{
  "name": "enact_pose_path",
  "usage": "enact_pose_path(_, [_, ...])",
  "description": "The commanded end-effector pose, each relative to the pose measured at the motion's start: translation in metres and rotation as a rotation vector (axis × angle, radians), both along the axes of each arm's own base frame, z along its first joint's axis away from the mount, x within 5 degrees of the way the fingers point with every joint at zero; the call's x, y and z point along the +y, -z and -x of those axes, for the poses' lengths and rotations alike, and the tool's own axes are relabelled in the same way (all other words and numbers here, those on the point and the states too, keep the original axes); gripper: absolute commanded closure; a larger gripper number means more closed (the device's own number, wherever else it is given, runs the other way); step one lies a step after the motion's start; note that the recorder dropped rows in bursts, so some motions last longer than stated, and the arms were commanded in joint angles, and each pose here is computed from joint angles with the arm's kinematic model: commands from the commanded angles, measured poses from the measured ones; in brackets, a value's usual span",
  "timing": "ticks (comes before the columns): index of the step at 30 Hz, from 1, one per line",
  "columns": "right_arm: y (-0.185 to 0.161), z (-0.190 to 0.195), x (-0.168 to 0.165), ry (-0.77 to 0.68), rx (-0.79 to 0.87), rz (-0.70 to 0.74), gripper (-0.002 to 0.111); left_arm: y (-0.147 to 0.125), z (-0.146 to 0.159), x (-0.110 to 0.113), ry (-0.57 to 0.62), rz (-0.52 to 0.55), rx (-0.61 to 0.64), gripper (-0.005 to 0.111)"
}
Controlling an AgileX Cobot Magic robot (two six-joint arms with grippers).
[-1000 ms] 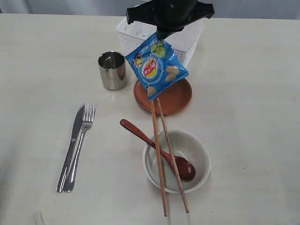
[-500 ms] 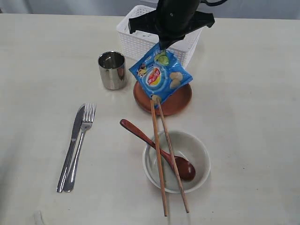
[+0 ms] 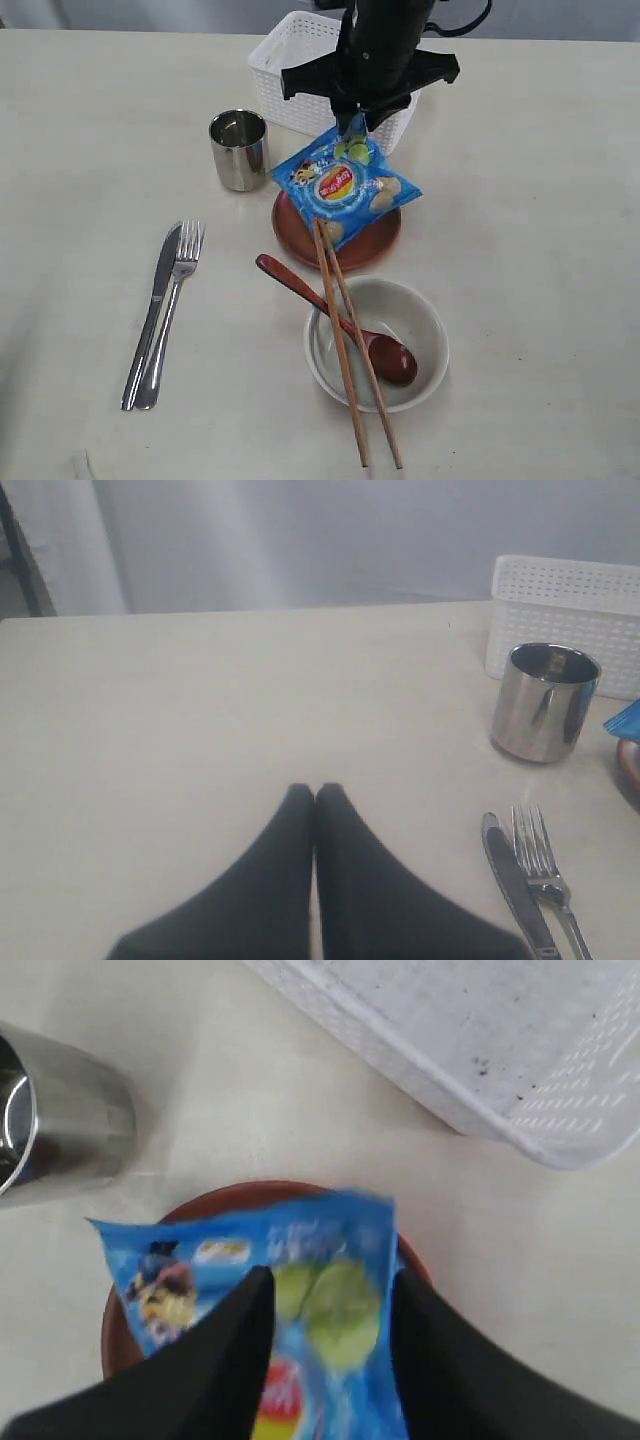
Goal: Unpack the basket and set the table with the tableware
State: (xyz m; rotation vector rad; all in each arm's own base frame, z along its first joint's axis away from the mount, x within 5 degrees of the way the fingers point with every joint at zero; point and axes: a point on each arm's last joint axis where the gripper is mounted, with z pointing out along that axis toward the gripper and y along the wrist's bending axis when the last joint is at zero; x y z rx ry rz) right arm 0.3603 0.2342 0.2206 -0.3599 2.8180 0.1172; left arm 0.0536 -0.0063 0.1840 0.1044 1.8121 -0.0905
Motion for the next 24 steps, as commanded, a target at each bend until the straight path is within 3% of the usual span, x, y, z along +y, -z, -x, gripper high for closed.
enact_pose_path(1, [-0.001, -0.001, -0.003, -0.006, 0.001, 0.019, 0.060, 0.000, 0.000, 0.000, 0.007, 0.003, -0.007, 0.107])
enact_pose_path(16, [-0.021, 0.005, -0.008, -0.064, -0.034, 0.032, 0.061, 0.000, 0.000, 0.000, 0.007, 0.003, -0.007, 0.107])
enact_pose_path(21, [-0.032, 0.006, 0.006, -0.099, -0.054, -0.116, 0.076, 0.000, 0.000, 0.000, 0.007, 0.003, -0.007, 0.107])
enact_pose_path(24, [-0.035, 0.001, 0.020, -0.129, -0.005, -0.203, 0.073, 0.000, 0.000, 0.000, 0.007, 0.003, -0.007, 0.107])
